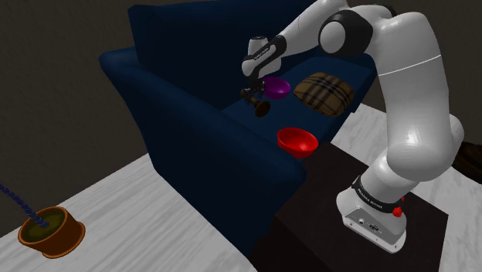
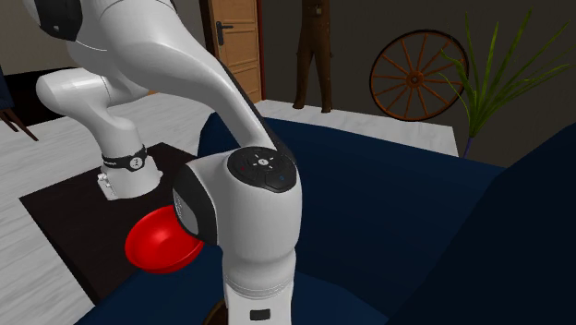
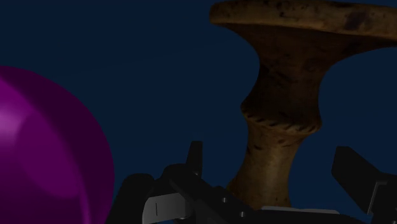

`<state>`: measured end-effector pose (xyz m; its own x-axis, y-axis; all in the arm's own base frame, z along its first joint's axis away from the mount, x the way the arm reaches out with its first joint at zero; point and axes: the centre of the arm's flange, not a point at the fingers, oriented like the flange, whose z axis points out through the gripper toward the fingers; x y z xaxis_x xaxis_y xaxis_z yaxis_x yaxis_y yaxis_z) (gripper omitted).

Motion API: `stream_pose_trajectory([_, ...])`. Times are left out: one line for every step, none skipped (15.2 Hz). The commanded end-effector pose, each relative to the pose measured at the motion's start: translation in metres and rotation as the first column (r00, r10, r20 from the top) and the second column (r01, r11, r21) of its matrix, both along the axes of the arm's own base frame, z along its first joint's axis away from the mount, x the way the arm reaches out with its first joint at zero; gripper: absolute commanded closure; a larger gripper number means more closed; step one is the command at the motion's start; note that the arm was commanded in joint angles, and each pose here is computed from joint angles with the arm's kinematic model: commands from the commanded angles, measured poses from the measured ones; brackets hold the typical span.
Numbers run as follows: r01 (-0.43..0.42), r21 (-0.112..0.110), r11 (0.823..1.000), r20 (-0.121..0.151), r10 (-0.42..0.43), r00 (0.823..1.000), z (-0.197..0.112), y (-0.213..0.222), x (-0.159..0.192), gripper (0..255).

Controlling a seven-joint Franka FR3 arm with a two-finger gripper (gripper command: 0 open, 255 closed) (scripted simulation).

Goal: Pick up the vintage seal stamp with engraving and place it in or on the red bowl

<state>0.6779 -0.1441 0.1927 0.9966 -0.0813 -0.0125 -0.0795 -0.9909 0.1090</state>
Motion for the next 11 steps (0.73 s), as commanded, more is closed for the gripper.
stream_pose_trajectory([0.0,0.0,1.0,0.0,0.0,1.0,-0.0001,0.0001,0.0,0])
stream_pose_trajectory([0.0,0.0,1.0,0.0,0.0,1.0,-0.0001,0.0,0.0,0])
stream_pose_trajectory([0.0,0.0,1.0,0.0,0.0,1.0,-0.0001,0.0,0.0,255])
stream_pose_trajectory([0.0,0.0,1.0,0.0,0.0,1.0,-0.0001,0.0,0.0,255])
stream_pose_trajectory([0.0,0.0,1.0,0.0,0.0,1.0,-0.0001,0.0,0.0,255])
stream_pose_trajectory([0.0,0.0,1.0,0.0,0.0,1.0,-0.0001,0.0,0.0,255])
stream_pose_trajectory([0.0,0.0,1.0,0.0,0.0,1.0,-0.0001,0.0,0.0,255])
stream_pose_trajectory([0.0,0.0,1.0,0.0,0.0,1.0,0.0,0.0,0.0,255])
stream_pose_trajectory([0.0,0.0,1.0,0.0,0.0,1.0,0.0,0.0,0.0,255])
stream_pose_trajectory([0.0,0.0,1.0,0.0,0.0,1.0,0.0,0.0001,0.0,255])
stream_pose_trajectory([0.0,0.0,1.0,0.0,0.0,1.0,-0.0001,0.0,0.0,255])
